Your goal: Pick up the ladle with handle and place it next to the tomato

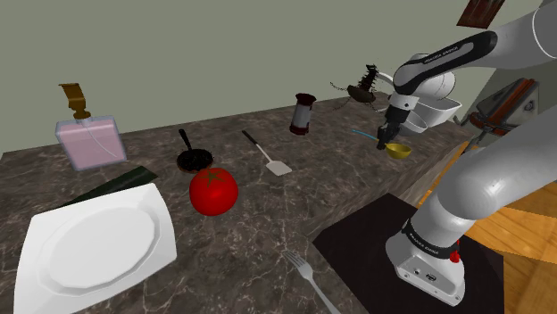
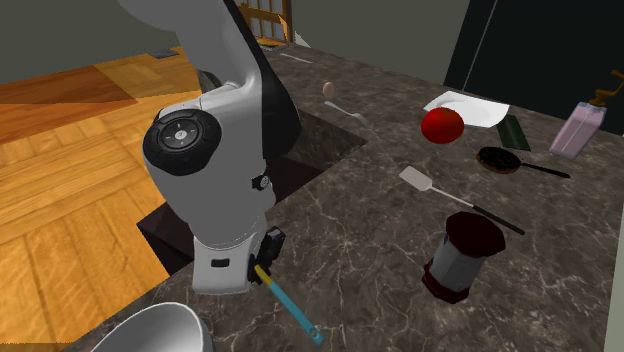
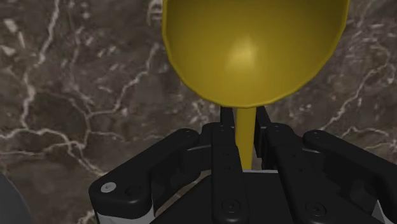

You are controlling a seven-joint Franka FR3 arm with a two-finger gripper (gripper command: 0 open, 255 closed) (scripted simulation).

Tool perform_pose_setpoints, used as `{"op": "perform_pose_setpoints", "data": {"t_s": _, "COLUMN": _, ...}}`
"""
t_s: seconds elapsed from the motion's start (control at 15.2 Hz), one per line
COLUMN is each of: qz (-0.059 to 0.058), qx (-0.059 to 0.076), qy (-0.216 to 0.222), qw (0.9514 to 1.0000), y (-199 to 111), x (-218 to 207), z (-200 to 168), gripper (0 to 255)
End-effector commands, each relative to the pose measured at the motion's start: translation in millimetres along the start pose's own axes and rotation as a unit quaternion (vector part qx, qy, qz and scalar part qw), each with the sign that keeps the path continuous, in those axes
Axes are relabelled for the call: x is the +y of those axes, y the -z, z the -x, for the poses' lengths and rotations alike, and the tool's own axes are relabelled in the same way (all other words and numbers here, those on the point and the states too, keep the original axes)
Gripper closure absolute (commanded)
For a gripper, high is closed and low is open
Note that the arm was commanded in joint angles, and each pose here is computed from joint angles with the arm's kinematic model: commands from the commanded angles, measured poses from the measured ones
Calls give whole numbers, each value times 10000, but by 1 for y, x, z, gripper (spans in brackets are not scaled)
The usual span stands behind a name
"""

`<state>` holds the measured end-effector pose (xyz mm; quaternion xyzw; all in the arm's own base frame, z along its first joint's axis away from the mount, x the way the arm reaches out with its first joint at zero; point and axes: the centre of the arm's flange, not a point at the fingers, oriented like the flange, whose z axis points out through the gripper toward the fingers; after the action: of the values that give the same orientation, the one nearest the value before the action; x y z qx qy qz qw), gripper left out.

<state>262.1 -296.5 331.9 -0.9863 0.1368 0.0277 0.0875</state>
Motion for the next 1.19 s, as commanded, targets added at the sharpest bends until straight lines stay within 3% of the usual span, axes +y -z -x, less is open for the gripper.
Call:
{"op": "perform_pose_setpoints", "data": {"t_s": 0.0, "qz": -2, "qx": -10, "qy": 3, "qw": 10000, "y": -1, "x": 0, "z": 0, "gripper": 255}}
{"op": "perform_pose_setpoints", "data": {"t_s": 1.12, "qz": -2, "qx": -10, "qy": 3, "qw": 10000, "y": 83, "x": -15, "z": 7, "gripper": 255}}
